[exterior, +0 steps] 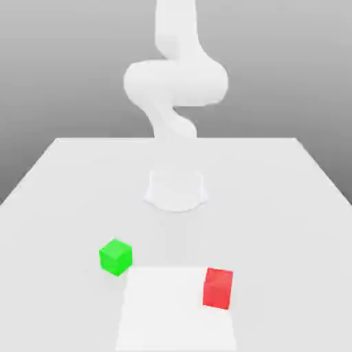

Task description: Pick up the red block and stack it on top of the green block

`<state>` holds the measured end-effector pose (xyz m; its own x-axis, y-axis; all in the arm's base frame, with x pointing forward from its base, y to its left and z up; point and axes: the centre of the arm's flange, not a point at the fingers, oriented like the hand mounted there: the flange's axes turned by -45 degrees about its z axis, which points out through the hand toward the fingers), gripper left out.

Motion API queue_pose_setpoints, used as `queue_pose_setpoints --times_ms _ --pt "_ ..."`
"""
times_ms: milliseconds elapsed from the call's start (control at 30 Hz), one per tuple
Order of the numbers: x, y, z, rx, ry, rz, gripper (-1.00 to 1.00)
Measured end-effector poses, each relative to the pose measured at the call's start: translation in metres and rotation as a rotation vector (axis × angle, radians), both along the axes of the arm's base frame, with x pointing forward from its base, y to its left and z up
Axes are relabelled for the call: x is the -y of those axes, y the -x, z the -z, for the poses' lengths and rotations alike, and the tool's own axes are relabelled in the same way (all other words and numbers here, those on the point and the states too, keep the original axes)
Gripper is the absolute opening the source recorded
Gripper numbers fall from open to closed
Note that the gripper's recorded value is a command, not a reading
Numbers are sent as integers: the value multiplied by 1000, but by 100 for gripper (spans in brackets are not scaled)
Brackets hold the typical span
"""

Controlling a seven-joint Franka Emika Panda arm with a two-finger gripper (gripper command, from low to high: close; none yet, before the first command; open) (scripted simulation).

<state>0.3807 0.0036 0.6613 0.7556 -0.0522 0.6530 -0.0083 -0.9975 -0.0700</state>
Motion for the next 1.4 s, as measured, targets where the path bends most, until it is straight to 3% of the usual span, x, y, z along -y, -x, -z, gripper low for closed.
queue_pose_setpoints --times_ms 133,300,467,667,867,900,1133,1400 --pt "-16 -46 96 -161 -82 6 0" --pt "-42 -68 214 -351 -126 38 0" --pt "-66 -57 328 -530 -114 95 0" --pt "-79 -14 442 -699 -31 179 0" --pt "-77 -9 503 -714 -21 195 0" --pt "-76 -8 512 -716 -21 196 -100" --pt "-76 -8 514 -715 -21 196 -100" --pt "-60 -6 451 -717 -24 203 -100"
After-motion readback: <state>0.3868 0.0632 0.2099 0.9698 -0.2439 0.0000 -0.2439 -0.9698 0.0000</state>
